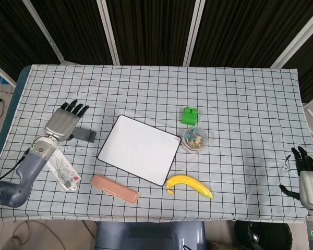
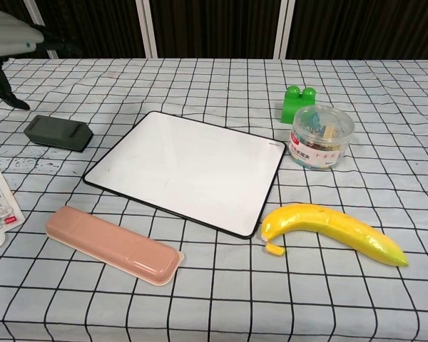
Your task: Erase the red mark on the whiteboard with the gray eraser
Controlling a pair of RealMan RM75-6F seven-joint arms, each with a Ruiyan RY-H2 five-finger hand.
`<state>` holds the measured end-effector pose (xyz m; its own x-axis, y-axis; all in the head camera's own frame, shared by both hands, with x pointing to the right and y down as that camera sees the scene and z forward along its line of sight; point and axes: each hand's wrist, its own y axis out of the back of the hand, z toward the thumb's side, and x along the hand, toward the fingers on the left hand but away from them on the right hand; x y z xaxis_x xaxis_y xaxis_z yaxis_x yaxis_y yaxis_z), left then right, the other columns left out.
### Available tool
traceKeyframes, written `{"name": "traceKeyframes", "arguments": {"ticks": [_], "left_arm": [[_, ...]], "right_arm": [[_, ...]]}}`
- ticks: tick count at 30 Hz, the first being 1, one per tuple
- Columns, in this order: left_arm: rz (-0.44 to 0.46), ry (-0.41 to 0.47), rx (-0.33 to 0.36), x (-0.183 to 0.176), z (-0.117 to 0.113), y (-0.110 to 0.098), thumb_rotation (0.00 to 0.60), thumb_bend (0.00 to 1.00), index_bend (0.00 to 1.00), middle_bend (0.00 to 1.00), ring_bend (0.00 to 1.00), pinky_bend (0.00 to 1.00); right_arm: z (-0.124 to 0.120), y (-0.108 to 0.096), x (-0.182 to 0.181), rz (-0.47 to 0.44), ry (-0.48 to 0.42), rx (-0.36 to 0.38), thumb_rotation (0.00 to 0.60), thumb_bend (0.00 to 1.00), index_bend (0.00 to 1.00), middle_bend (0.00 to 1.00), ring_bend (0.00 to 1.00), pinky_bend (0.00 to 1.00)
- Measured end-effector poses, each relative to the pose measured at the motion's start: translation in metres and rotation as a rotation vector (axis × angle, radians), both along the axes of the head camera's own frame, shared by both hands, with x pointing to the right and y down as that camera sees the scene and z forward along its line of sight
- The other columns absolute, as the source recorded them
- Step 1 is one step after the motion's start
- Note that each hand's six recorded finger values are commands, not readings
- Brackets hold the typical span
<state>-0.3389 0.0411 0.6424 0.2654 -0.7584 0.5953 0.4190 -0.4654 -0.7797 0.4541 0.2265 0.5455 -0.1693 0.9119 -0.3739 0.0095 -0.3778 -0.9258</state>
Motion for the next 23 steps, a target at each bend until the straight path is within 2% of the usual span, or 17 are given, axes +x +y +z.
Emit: {"name": "traceKeyframes", "arguments": {"ticks": [4,9,16,23], "left_arm": [[-0.059,0.013,0.03,-0.016,-0.027,0.016,0.6,0.13,0.0,0.06,0.0,0.13],[-0.141,0.004,0.068,-0.055,-0.054,0.046,0.6,0.13,0.0,0.06,0.0,0.11],[-0.205,0.061,0.104,-0.094,-0.076,0.09,0.6,0.13,0.0,0.06,0.0,0.1],[-0.203,0.11,0.142,-0.122,-0.089,0.128,0.6,0.13,0.0,0.06,0.0,0.06]], "right_arm": [[0.0,-0.001,-0.001,-0.008,0.002,0.002,0.6,0.03,0.0,0.08,0.17,0.18],[-0.001,-0.001,-0.002,-0.011,0.002,0.008,0.6,0.03,0.0,0.08,0.17,0.18],[-0.002,-0.001,-0.003,-0.017,0.002,0.016,0.6,0.03,0.0,0.08,0.17,0.18],[-0.002,-0.001,-0.003,-0.017,-0.002,0.019,0.6,0.03,0.0,0.08,0.17,0.18]]}}
